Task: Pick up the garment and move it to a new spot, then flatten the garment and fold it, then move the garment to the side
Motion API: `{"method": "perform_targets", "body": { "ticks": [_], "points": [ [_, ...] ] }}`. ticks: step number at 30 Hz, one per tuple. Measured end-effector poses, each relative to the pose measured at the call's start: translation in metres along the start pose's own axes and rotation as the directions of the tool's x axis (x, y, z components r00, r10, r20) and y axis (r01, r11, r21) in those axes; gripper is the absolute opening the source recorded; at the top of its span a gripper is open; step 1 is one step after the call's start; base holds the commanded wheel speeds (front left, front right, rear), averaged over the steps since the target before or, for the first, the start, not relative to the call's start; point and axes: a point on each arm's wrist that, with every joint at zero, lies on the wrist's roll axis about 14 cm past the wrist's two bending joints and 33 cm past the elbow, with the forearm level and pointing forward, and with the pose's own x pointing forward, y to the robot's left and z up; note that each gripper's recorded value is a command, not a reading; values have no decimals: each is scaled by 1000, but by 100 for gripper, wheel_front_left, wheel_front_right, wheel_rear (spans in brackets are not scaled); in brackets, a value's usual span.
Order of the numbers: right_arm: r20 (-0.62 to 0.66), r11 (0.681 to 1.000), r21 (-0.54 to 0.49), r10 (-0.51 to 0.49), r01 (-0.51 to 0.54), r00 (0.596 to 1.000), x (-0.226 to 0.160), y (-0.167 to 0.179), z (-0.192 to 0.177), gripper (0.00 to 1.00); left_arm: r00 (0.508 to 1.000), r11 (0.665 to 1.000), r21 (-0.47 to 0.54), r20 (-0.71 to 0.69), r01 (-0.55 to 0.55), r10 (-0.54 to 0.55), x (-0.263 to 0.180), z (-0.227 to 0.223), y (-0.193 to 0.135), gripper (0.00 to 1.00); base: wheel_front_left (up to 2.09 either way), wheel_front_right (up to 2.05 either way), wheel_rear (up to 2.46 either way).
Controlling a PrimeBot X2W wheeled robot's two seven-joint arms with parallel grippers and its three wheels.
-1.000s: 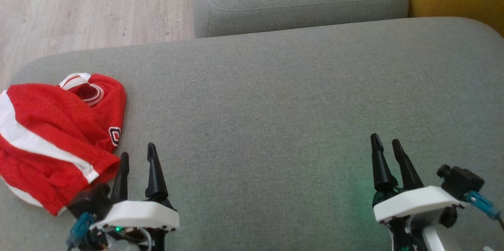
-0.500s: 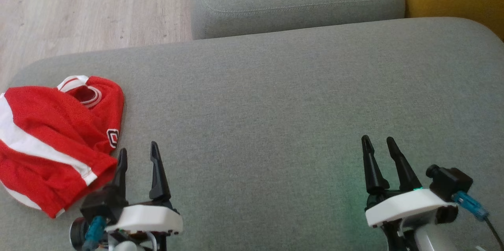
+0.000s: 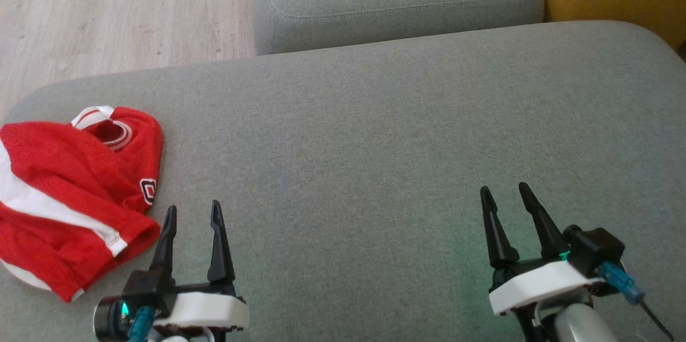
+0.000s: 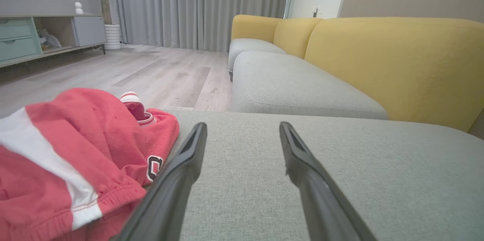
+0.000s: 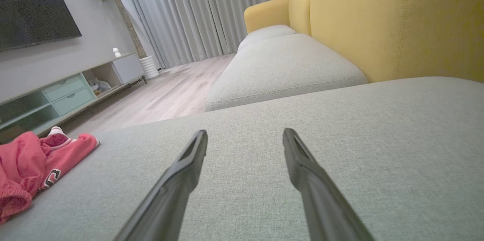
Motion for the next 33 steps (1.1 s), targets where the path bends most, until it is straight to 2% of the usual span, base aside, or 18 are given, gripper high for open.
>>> {"method": "perform_targets", "body": {
  "ticks": [19,33],
  "points": [
    [3,980,-195,27,-26,1000,-4,0,-2,100,1000,984,175,-10,-2,4,-8,-18,10,100,0,0,0],
    [-11,981,-192,-1,-1,1000,-4,-9,-7,100,999,985,170,-31,1,4,-10,-24,15,100,0,0,0]
  ]
}}
